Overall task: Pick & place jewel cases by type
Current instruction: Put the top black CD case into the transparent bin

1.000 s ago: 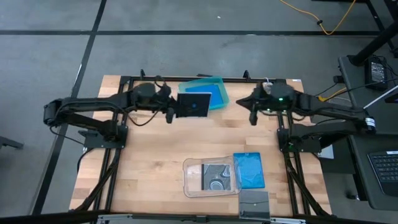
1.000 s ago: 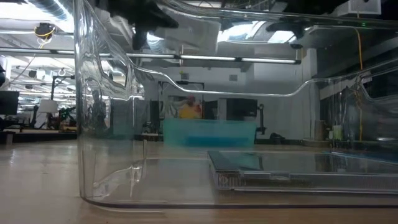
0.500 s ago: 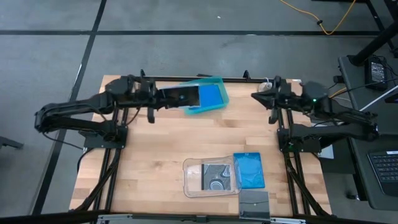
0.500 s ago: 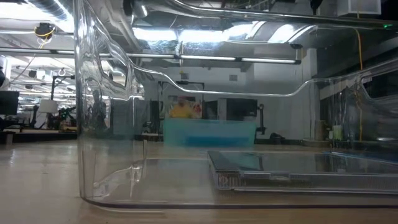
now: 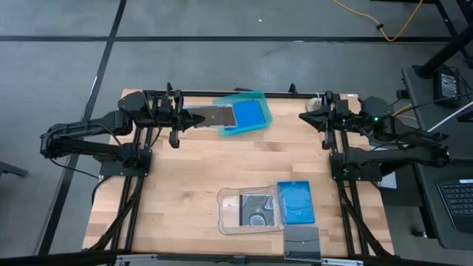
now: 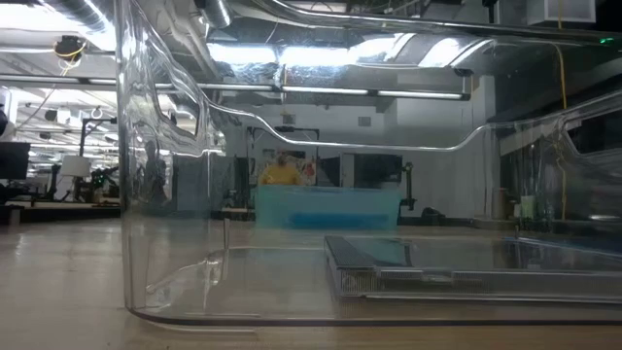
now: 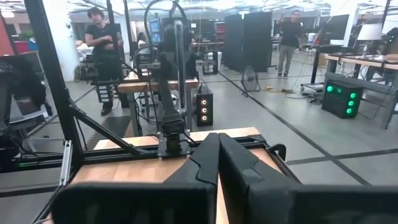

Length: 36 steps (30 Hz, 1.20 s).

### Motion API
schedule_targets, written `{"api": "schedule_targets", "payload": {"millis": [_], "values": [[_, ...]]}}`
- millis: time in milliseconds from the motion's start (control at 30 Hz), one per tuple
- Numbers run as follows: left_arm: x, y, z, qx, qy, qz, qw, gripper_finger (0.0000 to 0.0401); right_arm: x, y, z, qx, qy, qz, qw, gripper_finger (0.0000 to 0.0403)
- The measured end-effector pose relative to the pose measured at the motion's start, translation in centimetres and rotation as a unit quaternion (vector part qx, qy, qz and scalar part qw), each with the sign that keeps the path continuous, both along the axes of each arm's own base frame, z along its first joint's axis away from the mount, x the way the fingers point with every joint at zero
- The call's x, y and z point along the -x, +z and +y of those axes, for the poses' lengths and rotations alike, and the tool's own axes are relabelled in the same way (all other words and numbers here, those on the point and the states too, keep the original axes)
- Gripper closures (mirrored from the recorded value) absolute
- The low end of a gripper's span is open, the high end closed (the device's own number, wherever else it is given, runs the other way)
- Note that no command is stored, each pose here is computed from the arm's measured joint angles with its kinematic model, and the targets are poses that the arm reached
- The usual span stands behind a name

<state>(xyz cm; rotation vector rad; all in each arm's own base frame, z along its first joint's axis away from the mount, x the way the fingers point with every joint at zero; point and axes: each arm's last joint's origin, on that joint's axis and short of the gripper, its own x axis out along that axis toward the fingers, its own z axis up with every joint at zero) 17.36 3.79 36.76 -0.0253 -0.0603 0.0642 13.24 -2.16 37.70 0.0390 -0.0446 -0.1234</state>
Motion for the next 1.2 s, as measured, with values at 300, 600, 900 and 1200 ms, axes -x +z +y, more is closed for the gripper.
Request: {"api": "schedule_targets", "payload": {"millis": [300, 600, 900, 1200], "values": [[0.1, 3.6, -0.1, -0.073, -0.001, 0.027, 0.997, 0.0386, -0.1, 0.0, 0.0, -0.002, 0.0, 0.0, 1.0, 0.0382], [-0.5, 7.2, 0.1, -0.159, 0.003, 0.03, 0.987, 0.0386, -0.2, -0.1, 0.0, 0.0, -0.001, 0.003, 1.0, 0.0394], [-0.9, 9.9, -0.5, -0.27, 0.013, 0.008, 0.963, 0.0386, -0.5, -0.2, -0.1, 0.0, -0.001, 0.01, 1.0, 0.0377], [-1.6, 11.4, -2.3, -0.398, 0.071, 0.031, 0.914, 0.0386, -0.5, -0.3, -0.1, 0.0, -0.001, 0.011, 1.0, 0.0395]]}}
